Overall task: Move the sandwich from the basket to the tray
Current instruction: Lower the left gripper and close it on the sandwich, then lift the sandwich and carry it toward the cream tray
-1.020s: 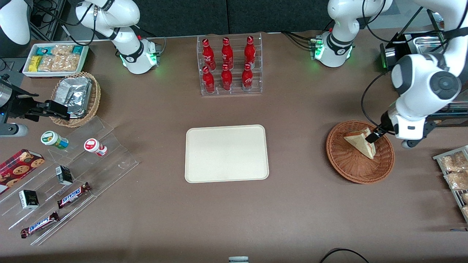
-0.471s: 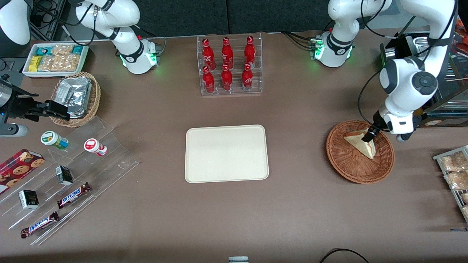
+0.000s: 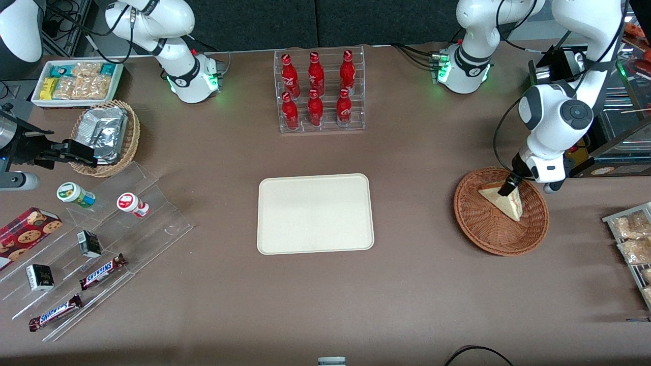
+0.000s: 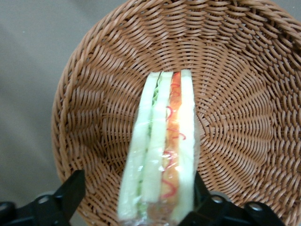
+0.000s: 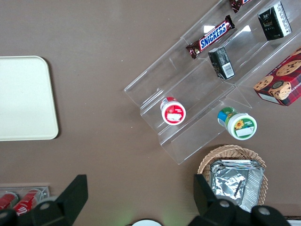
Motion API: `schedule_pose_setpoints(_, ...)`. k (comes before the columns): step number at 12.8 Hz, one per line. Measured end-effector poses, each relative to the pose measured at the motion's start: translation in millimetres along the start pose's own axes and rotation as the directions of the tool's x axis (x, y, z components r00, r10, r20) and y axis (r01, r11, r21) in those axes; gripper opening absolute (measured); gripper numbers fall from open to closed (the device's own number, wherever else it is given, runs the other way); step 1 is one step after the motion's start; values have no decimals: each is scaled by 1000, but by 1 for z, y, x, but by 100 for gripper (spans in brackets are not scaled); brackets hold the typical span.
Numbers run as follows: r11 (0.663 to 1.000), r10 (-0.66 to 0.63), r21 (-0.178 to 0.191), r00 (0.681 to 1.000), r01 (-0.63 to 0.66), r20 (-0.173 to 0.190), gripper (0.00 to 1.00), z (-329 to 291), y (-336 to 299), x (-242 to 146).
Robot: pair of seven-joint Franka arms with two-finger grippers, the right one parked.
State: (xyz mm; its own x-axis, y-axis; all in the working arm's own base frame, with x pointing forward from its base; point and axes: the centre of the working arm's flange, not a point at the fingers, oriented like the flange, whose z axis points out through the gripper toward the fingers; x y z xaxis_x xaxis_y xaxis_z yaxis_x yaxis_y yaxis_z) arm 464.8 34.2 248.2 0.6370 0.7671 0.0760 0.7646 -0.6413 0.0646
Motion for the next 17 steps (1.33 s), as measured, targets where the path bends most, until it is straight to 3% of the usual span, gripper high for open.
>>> schedule_pose_setpoints(1,1000,-2,-4,1000,2,-1,93,3,0,0)
schedule_pose_setpoints(2,1000,-13,-10,1000,13,-5,85,3,1,1)
schedule_pose_setpoints(6,999,-31,-38,999,30,-24,38,-11,23,5)
schedule_pose_setpoints(9,999,20,27,1000,-21,21,18,-47,56,3)
schedule_pose_setpoints(12,990,91,102,994,-96,58,18,-134,105,-7)
schedule_pose_setpoints(14,978,148,138,987,-155,62,18,-190,134,-22)
schedule_pose_setpoints(17,950,267,147,961,-275,71,17,-236,178,-75)
